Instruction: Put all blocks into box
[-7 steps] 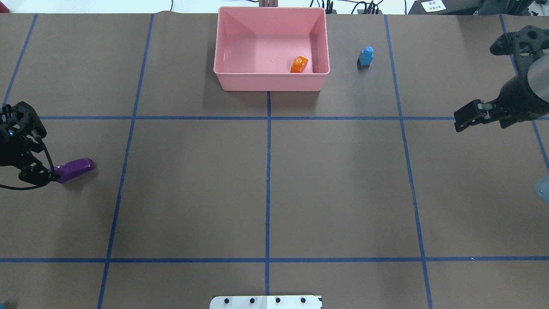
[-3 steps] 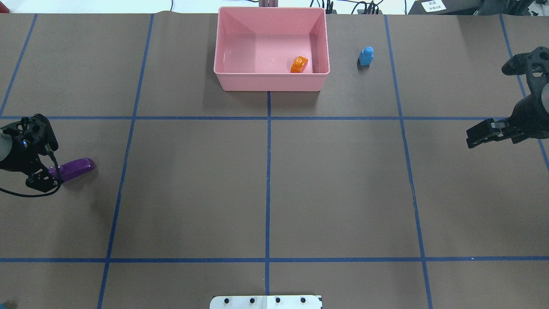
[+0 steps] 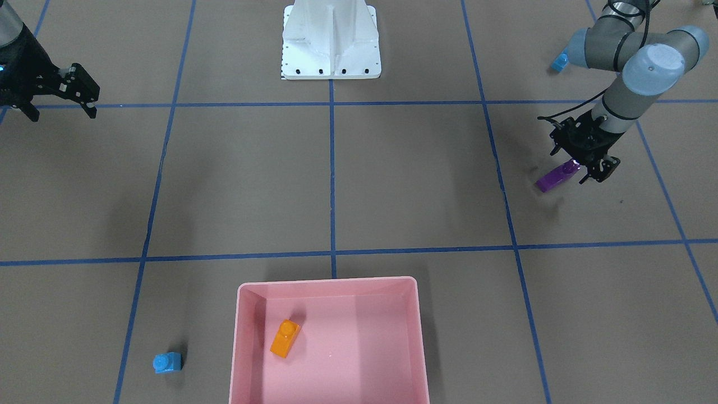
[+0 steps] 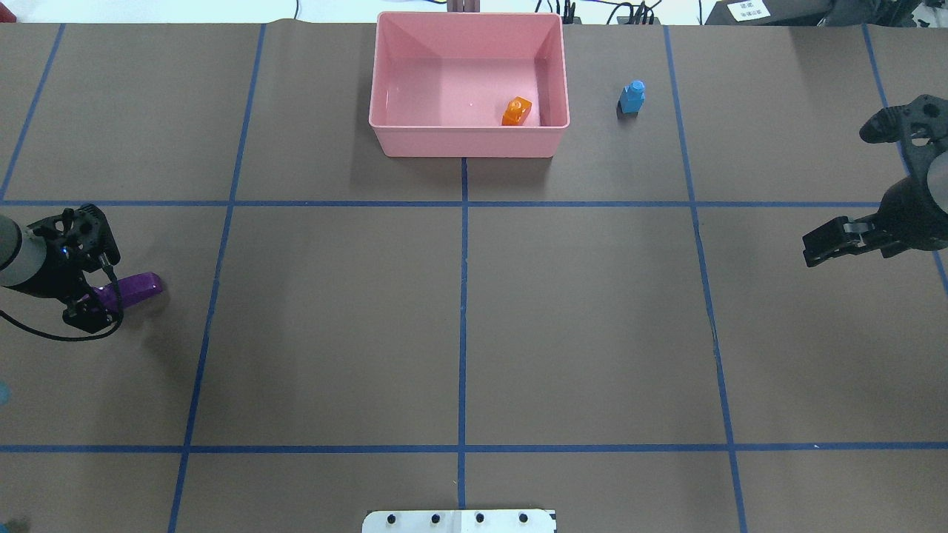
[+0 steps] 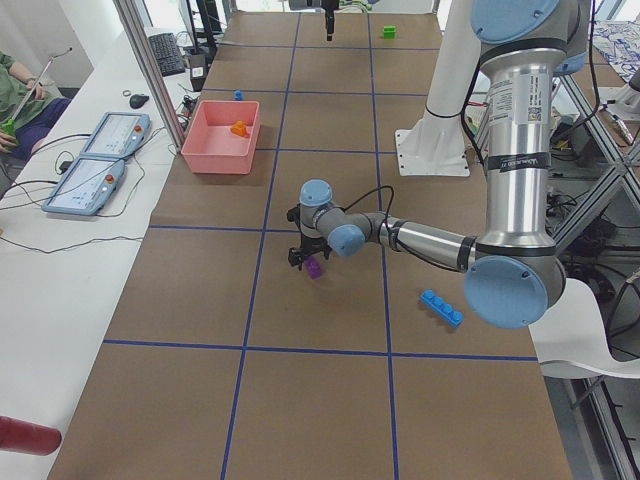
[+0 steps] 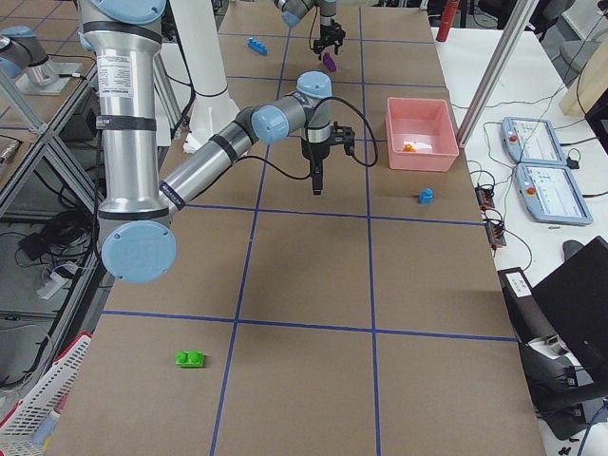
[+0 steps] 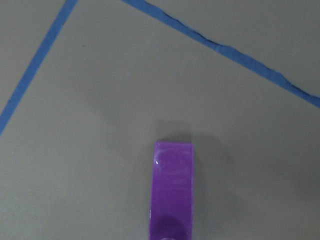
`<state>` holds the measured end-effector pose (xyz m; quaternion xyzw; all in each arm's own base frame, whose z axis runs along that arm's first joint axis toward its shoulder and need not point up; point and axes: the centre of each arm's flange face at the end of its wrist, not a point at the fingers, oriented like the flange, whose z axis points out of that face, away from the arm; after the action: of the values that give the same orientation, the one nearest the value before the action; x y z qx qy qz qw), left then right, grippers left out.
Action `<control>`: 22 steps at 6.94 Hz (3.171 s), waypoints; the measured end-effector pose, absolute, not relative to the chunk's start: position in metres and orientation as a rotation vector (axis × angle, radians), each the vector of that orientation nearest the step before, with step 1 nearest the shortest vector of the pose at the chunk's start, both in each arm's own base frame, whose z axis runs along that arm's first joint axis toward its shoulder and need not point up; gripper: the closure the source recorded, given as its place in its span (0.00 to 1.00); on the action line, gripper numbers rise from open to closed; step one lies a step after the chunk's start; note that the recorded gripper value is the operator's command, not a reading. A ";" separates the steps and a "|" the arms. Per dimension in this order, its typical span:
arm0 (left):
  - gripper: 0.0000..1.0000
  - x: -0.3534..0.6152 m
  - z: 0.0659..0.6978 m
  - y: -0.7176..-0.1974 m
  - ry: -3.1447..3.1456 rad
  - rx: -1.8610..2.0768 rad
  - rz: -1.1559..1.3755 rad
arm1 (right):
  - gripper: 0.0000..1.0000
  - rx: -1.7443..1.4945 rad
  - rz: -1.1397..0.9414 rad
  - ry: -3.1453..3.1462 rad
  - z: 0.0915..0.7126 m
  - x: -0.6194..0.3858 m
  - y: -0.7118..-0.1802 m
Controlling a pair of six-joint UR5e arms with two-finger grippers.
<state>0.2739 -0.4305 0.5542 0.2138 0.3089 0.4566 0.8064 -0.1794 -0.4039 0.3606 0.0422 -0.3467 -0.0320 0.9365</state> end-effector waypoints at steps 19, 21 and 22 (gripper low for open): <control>1.00 0.455 0.162 -0.698 0.860 0.082 -0.072 | 0.00 0.107 -0.076 -0.720 0.348 -0.204 -0.441; 1.00 0.479 0.147 -0.745 0.807 0.107 -0.112 | 0.00 0.106 -0.076 -0.718 0.349 -0.205 -0.444; 0.75 0.488 0.148 -0.759 0.799 0.120 -0.116 | 0.00 0.106 -0.076 -0.718 0.349 -0.205 -0.444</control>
<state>0.4884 -0.7586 0.1484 0.0585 0.3886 -0.0565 0.9178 -0.2050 -0.4439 0.3486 0.0519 -0.3512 -0.0373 0.9341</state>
